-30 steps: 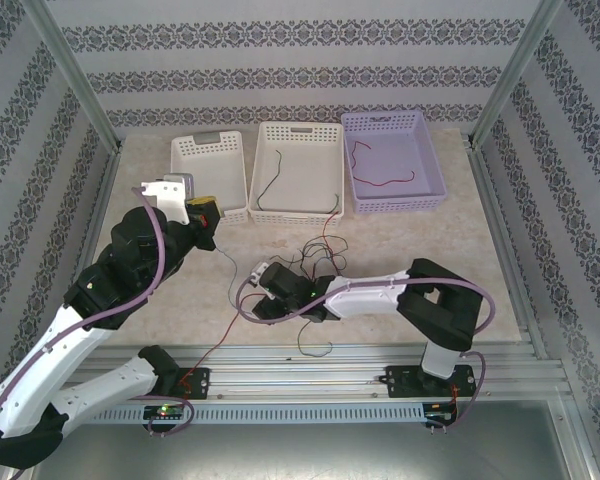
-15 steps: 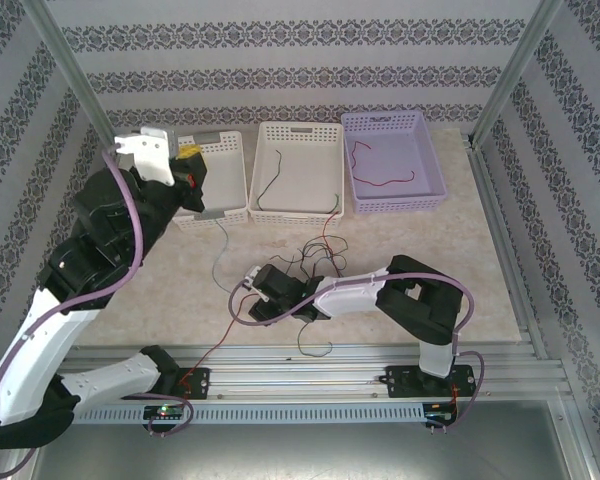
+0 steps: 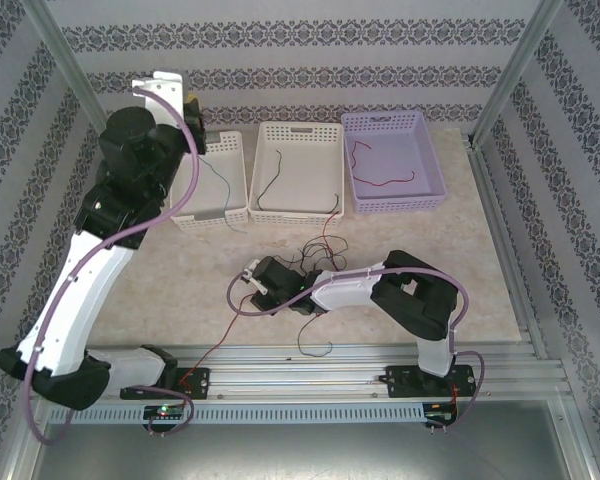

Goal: Untangle the cables

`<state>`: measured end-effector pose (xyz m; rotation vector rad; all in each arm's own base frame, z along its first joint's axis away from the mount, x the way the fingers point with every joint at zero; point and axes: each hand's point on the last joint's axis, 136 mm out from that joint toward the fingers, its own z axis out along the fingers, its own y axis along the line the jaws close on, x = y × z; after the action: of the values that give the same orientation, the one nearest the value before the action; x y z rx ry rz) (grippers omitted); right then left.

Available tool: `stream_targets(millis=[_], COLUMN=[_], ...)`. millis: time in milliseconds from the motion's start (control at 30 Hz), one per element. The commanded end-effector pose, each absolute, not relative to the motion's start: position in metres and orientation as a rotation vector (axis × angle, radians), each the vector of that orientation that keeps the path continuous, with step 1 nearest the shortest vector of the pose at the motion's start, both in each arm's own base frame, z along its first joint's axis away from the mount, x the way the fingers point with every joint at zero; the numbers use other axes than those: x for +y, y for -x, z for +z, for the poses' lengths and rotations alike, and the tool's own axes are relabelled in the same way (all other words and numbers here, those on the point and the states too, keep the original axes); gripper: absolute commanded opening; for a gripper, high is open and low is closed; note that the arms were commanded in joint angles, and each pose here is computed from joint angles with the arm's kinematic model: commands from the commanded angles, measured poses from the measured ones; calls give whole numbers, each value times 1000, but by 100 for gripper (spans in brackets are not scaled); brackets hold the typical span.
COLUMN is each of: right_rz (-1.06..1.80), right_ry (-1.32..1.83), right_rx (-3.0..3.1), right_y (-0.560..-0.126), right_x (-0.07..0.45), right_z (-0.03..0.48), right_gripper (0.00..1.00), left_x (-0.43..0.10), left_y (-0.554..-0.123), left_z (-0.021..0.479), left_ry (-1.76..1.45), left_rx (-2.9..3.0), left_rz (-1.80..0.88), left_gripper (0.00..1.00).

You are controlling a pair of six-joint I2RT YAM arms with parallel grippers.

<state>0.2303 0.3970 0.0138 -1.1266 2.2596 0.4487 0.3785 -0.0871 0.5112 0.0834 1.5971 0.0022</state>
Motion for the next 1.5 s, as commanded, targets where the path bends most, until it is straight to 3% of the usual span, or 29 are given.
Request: stream_targets(millis=[0,167,367,967,1467], right_rz=[381,431,551,651,657], right_ry=[1178,1174,1124,967,796], right_rx=[2357,2351,2323,2149,1913], right_y=[-226,-223,-216,-218,-214], right_x=[378,383,395,386,328], right_z=[-28,-17,23,136,270], right_gripper=[21,6,0,0,0], left_x=[-78,-51,-38,-59,-62], left_y=[-402,-444,-484,-558,-586], left_z=[522,486,433,302,197], left_ry=[-36,37,77,76,79], left_rx=[1542,1599,1705,1956,2159], left_rz=[-48,-26,-36,-103,-73], left_gripper=[0,0,0,0,0])
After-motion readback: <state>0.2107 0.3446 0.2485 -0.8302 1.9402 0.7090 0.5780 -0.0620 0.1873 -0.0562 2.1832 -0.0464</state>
